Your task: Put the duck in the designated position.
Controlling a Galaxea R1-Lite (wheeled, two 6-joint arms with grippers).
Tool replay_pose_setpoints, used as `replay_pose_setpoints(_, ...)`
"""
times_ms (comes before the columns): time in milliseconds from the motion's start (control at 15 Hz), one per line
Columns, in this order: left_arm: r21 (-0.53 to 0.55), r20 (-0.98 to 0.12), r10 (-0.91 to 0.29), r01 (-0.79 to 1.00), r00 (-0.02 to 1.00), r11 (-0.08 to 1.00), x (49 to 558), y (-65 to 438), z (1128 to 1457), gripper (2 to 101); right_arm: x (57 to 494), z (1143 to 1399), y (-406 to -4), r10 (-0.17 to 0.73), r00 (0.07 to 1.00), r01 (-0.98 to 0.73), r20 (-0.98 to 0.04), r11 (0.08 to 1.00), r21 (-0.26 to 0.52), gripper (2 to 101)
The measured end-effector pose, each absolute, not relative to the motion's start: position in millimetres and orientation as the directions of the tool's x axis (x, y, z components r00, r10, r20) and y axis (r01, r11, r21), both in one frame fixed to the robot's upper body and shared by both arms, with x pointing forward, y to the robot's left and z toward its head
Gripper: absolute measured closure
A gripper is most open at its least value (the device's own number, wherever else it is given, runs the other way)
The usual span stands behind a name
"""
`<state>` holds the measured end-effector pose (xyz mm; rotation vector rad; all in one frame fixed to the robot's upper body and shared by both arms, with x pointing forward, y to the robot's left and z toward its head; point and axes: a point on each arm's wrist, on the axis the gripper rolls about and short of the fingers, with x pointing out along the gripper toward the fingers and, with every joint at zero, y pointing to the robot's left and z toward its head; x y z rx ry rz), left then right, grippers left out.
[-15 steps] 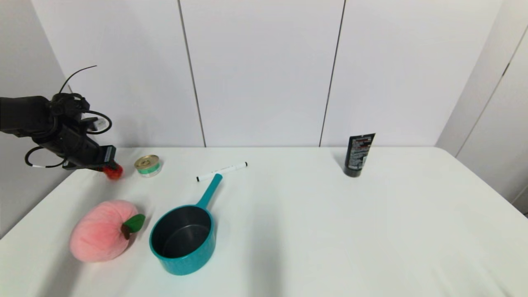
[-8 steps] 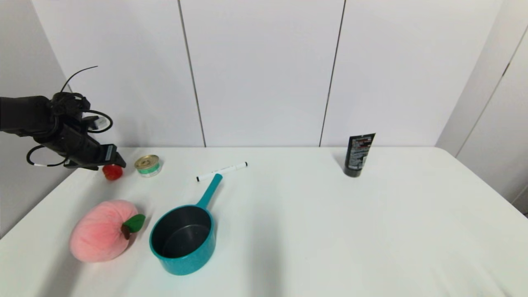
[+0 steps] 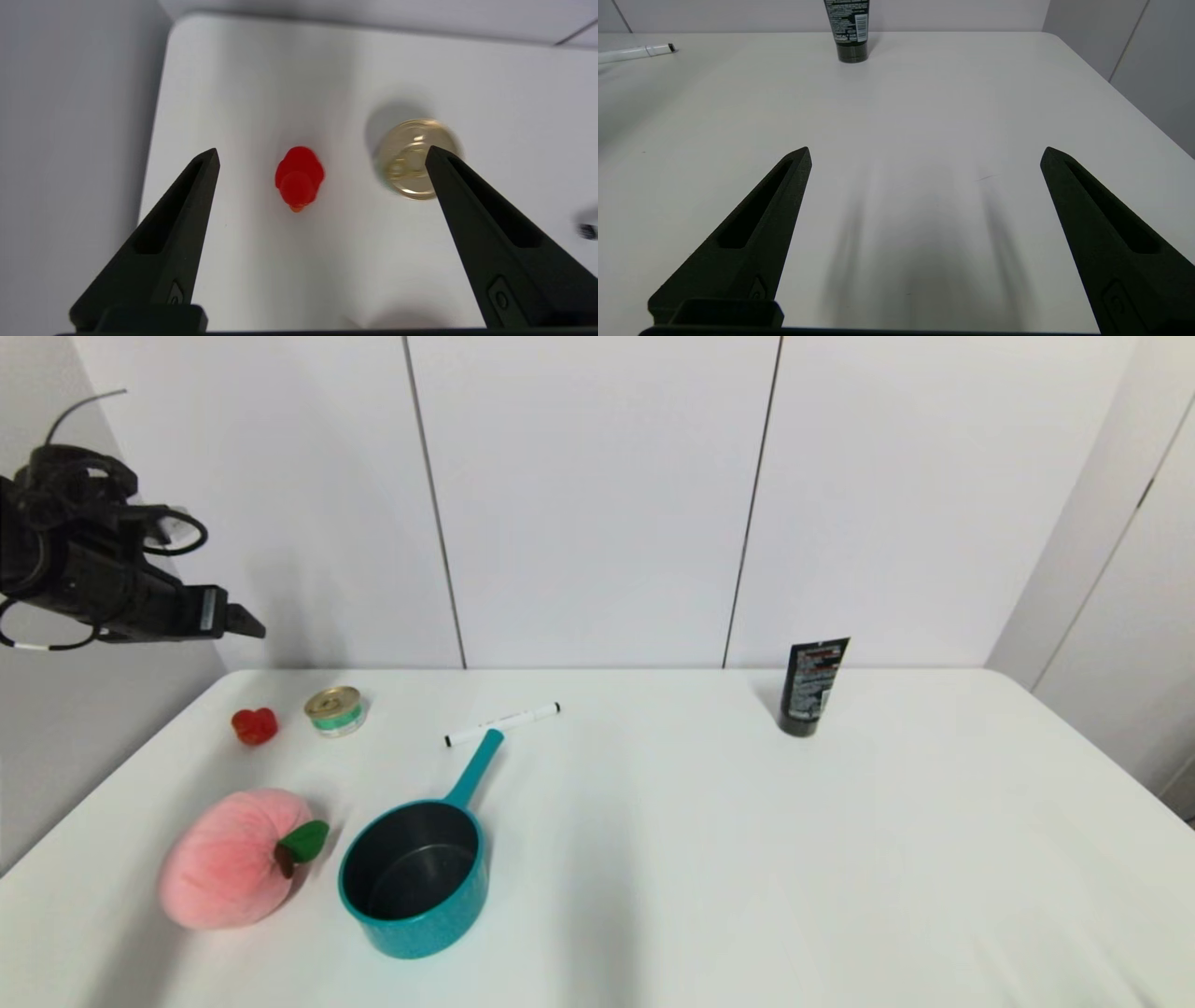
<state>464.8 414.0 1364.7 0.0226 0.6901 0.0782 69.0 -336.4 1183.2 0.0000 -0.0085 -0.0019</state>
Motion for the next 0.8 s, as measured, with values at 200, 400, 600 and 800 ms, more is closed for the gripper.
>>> replay_pose_setpoints(200, 0.066, -0.530, 0.047, -0.014, 0.847, 0.998, 430.4, 386.8, 1412.5, 11.2, 69.0, 1183.2, -336.4, -0.002, 1.000, 0.002, 0.009, 1.000, 0.000, 5.0)
replay_pose_setpoints(400, 0.087, -0.409, -0.033, 0.075, 0.912, 0.993, 388.2, 350.0, 1456.9, 9.3, 69.0, 1183.2, -336.4, -0.001, 1.000, 0.001, 0.009, 1.000, 0.000, 5.0)
replay_pose_setpoints(600, 0.106, -0.344, -0.138, 0.185, 0.929, 0.977, 343.4, 317.3, 1477.5, 8.0, 69.0, 1183.2, -336.4, -0.002, 1.000, 0.002, 0.009, 1.000, 0.000, 5.0)
replay_pose_setpoints(800, 0.134, -0.339, -0.201, 0.259, 0.919, 0.956, 299.7, 299.1, 1469.6, 7.2, 69.0, 1183.2, -336.4, -0.002, 1.000, 0.002, 0.009, 1.000, 0.000, 5.0)
